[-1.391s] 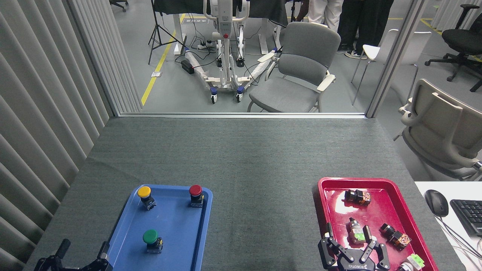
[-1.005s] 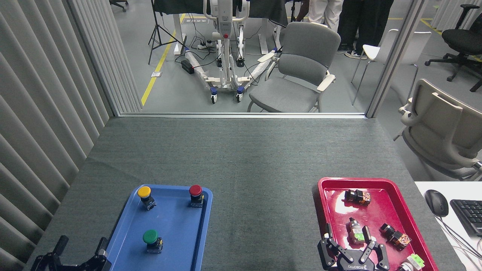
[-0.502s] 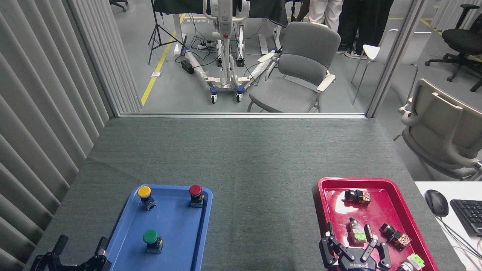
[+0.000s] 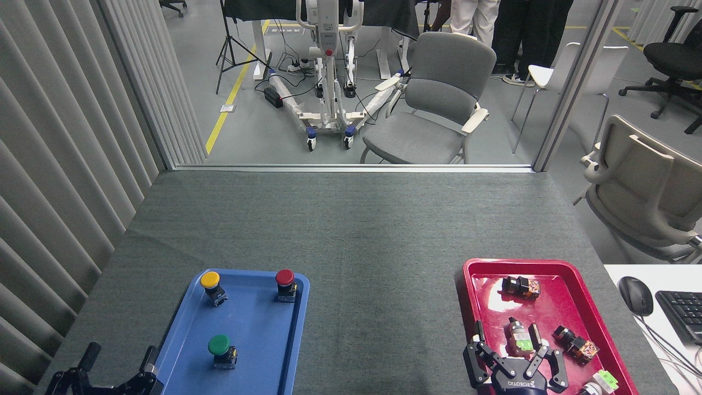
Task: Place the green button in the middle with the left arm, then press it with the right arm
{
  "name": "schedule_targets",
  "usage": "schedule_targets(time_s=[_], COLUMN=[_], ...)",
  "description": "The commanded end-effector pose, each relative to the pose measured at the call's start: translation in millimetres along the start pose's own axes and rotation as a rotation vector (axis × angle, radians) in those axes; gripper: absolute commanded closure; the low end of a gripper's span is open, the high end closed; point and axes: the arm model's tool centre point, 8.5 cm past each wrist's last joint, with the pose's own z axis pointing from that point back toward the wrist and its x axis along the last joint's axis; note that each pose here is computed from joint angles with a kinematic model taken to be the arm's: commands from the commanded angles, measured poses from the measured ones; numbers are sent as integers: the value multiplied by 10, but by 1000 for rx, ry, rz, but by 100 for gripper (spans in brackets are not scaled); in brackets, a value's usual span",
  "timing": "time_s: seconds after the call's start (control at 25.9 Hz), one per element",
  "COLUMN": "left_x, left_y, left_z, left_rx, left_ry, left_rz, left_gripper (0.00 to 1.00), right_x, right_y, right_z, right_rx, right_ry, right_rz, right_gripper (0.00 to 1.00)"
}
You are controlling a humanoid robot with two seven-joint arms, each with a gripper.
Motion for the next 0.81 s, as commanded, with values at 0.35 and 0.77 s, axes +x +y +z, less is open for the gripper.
schedule_targets(time_s=[0.35,0.77], left_x=[9,764], left_y=[-59,-374], left_z=[32,83], left_rx=[-51,-110], left_ry=[-19,-141], left_rz=[-13,115], left_gripper=[1,3], right_x=[14,-30], right_y=[-29,-53], right_z=[-14,-30], right_rx=[-10,-17], right_ry=[0,6], right_rz=[-4,3], right_gripper=[0,0])
